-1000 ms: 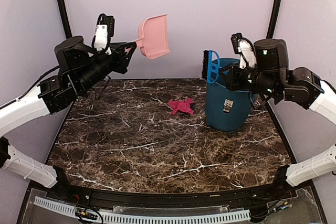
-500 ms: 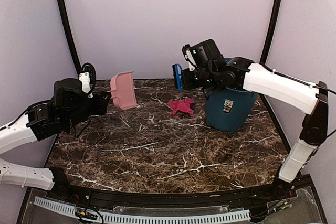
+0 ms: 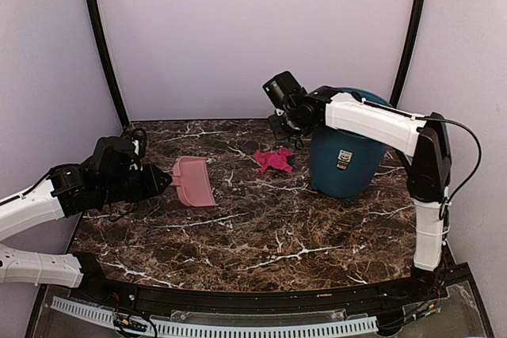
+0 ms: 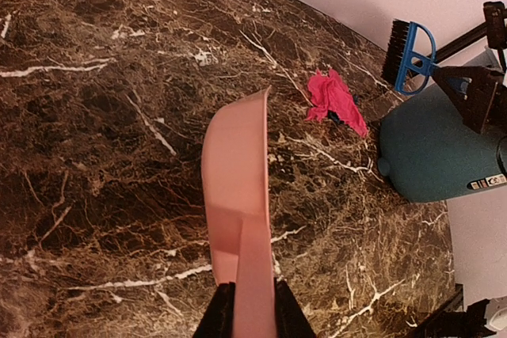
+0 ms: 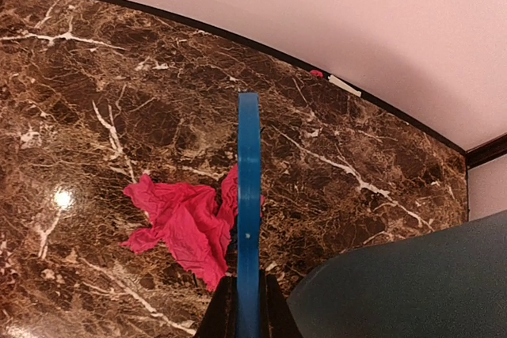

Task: Sweep away the paper scraps from the table
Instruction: Sweep the paper scraps into the dustpan.

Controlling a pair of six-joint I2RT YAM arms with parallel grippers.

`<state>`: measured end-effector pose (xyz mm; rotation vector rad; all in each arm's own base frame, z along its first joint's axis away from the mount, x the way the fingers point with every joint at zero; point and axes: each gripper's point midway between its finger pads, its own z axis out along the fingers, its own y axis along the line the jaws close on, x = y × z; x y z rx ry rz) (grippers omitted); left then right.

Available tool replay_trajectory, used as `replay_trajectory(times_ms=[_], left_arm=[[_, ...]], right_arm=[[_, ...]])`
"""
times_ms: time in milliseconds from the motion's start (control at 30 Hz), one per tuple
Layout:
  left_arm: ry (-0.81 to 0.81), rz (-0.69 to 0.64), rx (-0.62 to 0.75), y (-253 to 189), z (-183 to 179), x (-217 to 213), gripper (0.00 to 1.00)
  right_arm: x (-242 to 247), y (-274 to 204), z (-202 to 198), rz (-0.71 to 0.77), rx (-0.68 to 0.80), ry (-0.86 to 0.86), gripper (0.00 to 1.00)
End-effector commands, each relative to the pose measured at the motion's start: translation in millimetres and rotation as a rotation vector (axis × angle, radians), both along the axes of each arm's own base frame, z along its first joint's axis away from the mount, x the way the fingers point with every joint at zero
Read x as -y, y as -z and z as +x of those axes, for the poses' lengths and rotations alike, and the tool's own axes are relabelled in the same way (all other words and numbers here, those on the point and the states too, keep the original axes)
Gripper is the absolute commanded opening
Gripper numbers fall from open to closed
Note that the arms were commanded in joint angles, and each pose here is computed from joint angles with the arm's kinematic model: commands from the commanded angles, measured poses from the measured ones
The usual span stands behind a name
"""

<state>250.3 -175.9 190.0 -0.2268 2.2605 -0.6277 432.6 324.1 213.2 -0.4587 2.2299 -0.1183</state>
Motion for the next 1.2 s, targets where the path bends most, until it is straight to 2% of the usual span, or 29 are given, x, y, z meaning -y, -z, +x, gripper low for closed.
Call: replay_trajectory(times_ms=[0, 300, 500, 667, 933, 1167], left_arm=[[0.021, -0.105, -0.116, 11.9, -12.5, 12.7, 0.0], [-0.006, -0.194, -0.16, 27.0, -15.6, 15.1, 0.0], [-0.024, -0.249, -0.197, 38.5, -16.5, 17.7, 0.0], [-0.042, -0.263, -0.204, 42.8, -14.0, 16.4, 0.0], [-0.055, -0.261, -0.211, 50.4, -12.4, 13.1, 0.0], [-0.076, -0.259, -0.238, 62.9, -17.7, 7.3, 0.0]], right_arm=[[10.5, -0.3, 17.4, -0.147, 0.042, 0.032, 0.0], [9.2, 39.0, 47.3, -0.373, 0.053, 0.029, 0.0], [-4.6, 78.8, 50.4, -0.453, -0.015, -0.075, 0.0], [-10.3, 96.3, 35.9, -0.457, -0.088, -0.154, 0.0], [-30.4, 123.0, -12.2, -0.448, -0.226, -0.345, 0.0], [-54.7, 122.2, -45.5, -0.386, -0.271, -0.457, 0.0]])
